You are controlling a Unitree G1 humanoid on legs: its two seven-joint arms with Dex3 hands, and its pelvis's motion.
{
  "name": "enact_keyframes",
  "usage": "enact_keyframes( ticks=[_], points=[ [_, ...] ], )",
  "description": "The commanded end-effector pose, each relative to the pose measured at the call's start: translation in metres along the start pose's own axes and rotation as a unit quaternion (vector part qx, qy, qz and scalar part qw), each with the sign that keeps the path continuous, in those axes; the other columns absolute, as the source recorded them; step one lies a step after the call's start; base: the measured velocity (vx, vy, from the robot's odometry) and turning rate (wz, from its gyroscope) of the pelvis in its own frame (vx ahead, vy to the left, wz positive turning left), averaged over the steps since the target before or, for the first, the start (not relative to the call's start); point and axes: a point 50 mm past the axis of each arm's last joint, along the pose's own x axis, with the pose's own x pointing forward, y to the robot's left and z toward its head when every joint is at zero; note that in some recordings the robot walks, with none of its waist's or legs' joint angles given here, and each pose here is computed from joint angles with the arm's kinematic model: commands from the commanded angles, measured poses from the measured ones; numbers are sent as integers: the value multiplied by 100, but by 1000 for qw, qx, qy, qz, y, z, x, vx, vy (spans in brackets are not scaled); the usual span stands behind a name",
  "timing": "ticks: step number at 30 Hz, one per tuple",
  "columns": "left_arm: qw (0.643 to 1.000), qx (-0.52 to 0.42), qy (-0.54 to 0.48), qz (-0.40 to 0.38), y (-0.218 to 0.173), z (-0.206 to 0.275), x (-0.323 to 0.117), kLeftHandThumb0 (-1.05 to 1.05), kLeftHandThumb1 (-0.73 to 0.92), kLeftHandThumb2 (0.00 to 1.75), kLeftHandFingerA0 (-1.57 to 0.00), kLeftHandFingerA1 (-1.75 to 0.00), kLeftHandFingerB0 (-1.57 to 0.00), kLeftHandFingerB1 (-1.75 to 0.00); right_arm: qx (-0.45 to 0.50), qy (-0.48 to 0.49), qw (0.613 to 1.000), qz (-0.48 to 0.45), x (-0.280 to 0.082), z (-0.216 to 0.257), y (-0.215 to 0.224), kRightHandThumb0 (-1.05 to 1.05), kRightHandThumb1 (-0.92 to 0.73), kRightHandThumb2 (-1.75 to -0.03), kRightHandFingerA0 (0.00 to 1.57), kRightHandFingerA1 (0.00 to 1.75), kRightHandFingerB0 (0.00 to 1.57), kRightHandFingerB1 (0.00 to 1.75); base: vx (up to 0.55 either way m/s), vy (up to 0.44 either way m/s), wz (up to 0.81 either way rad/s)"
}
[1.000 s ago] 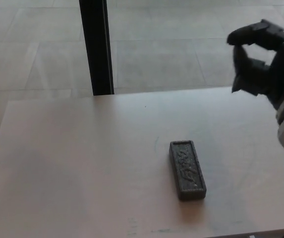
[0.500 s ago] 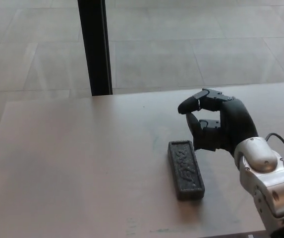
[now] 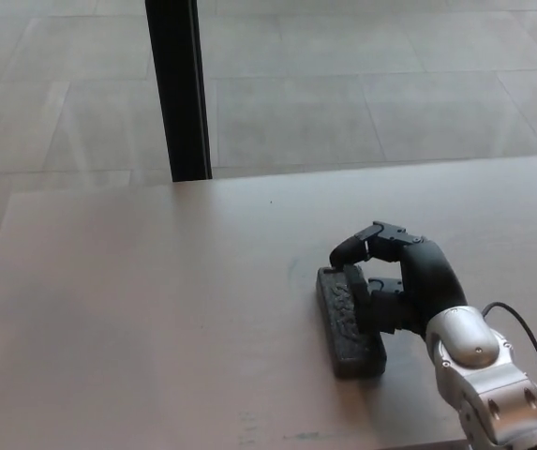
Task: The robot uses its right hand to hold the eraser kept in the middle of the desk and use it to wipe the desk by swiping its surface twice
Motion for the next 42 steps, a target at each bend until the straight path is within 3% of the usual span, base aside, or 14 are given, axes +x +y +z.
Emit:
enact_keyframes(
  ticks=[1, 6, 9, 11, 12, 21, 23, 25, 26, 27, 32, 37, 38, 42],
  points=[
    [1000, -2, 7, 7, 6, -1, 2, -46, 58, 57, -55, -94, -53, -70, -20, -23, 1000, -3, 2, 0, 7, -31, -62, -101, 100, 175, 70, 175, 0, 0, 0],
    [1000, -1, 5, 4, 4, -1, 1, -53, 41, 89, -62, -89, -50, -72, -32, -29, 999, -10, 5, 2, 2, -33, -63, -98, 97, 175, 68, 175, 0, 0, 0],
    [1000, 5, 4, 4, 4, -2, 0, -47, 58, 58, -53, -97, -54, -70, -33, -26, 999, -16, 6, 2, -1, -33, -62, -100, 97, 175, 68, 175, 0, 0, 0],
    [1000, 9, 6, 5, 5, -3, 1, -51, 42, 89, -63, -88, -52, -72, -43, -29, 998, -19, 4, -2, -3, -31, -63, -95, 97, 175, 65, 175, 0, 0, 0],
    [1000, 10, 8, 8, 5, -3, 2, -46, 59, 58, -54, -92, -52, -67, -47, -24, 998, -21, 2, -6, -3, -32, -66, -89, 98, 175, 63, 175, 0, 0, 0],
    [1000, 2, 6, 6, 0, 1, 3, -48, 57, 57, -57, -94, -51, -68, -206, -46, 977, 30, -4, -27, 9, -39, -66, -95, 92, 175, 74, 156, 0, 0, 0],
    [1000, -7, 5, 5, 1, 3, 3, -50, 41, 88, -64, -88, -44, -68, -239, -52, 969, 37, -5, -29, 12, -40, -70, -91, 92, 175, 76, 152, 0, 0, 0],
    [1000, 6, -1, 3, 2, 5, 3, -46, 58, 57, -55, -96, -54, -70, -270, -43, 960, 55, -8, -40, 20, -41, -69, -92, 92, 175, 77, 148, 0, 0, 0],
    [1000, 7, -4, 5, 2, 5, 3, -49, 41, 88, -66, -89, -56, -74, -271, -40, 960, 64, -10, -43, 22, -41, -67, -95, 94, 175, 79, 143, 0, 0, 0],
    [1000, 9, -7, 4, 1, 5, 3, -44, 58, 57, -58, -101, -59, -72, -286, -38, 954, 78, -12, -45, 26, -38, -68, -85, 102, 175, 81, 135, 0, 0, 0],
    [1000, 4, -9, 2, -1, 4, 3, -46, 57, 57, -56, -103, -56, -73, -299, -65, 949, 80, -9, -37, 31, -42, -68, -97, 91, 175, 74, 152, 0, 0, 0],
    [1000, 3, -7, 1, 0, 5, 4, -46, 58, 57, -59, -100, -56, -72, -366, -75, 922, 99, -5, -29, 37, -43, -76, -77, 84, 174, 70, 138, 0, 0, 0],
    [1000, 0, -7, 2, -1, 5, 4, -45, 58, 57, -56, -99, -55, -72, -375, -82, 918, 101, -7, -32, 37, -41, -70, -82, 85, 167, 71, 91, 0, 0, 0],
    [1000, 4, -14, 2, -1, 3, 3, -45, 58, 57, -57, -100, -59, -74, -394, -73, 909, 115, -9, -41, 35, -43, -72, -82, 80, 157, 80, 94, 0, 0, 0]
  ],
)
